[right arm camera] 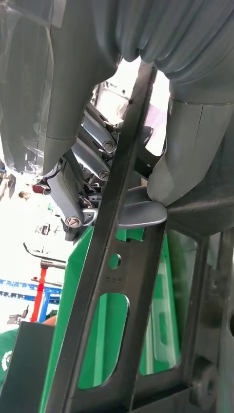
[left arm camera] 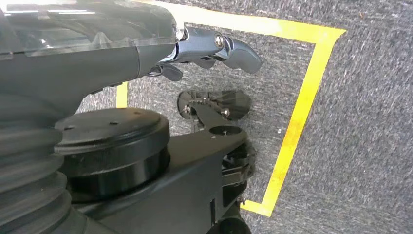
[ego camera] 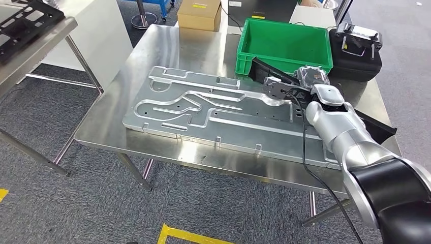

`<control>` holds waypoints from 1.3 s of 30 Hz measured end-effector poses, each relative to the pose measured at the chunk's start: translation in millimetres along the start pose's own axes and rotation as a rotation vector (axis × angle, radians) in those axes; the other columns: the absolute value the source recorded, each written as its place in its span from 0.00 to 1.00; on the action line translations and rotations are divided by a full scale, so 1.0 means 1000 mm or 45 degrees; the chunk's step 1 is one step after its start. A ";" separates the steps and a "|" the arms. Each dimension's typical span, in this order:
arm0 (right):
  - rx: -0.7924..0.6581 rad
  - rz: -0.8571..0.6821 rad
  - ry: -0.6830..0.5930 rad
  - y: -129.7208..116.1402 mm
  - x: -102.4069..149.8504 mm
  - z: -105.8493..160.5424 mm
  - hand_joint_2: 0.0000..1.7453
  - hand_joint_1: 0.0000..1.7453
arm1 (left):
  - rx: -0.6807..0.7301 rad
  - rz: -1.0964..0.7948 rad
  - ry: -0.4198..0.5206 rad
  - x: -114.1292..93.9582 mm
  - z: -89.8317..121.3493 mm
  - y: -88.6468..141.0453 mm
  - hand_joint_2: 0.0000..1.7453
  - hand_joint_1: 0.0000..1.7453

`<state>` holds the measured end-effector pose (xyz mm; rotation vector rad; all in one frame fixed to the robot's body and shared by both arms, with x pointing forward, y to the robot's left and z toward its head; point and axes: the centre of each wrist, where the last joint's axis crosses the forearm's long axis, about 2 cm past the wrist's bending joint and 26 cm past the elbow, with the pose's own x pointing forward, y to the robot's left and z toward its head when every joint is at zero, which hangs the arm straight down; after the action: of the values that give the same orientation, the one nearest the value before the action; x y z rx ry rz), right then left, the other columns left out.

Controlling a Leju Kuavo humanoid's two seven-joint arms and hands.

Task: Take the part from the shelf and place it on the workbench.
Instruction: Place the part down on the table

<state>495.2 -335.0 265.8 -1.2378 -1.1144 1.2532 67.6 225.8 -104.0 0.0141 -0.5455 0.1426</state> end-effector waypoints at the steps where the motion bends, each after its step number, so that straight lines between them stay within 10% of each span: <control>1: 0.002 0.002 0.004 0.001 0.000 0.000 0.00 0.21 | 0.002 0.001 -0.001 0.000 0.000 0.000 1.00 0.00; 2: 0.004 0.005 0.010 0.001 -0.001 0.000 0.00 0.01 | 0.007 0.003 -0.001 0.001 0.000 0.000 1.00 0.00; 24: -0.017 -0.078 0.072 0.002 -0.008 0.001 0.00 0.00 | 0.065 0.050 0.000 -0.007 0.003 0.003 1.00 0.00; 39: -0.087 -1.765 0.105 -0.019 -0.067 0.001 0.00 0.00 | 0.056 0.024 -0.020 0.001 -0.001 0.003 1.00 0.00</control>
<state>492.8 -400.7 289.6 -0.2974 -1.5009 0.0940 68.1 228.5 -104.1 0.0533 -0.5579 0.1731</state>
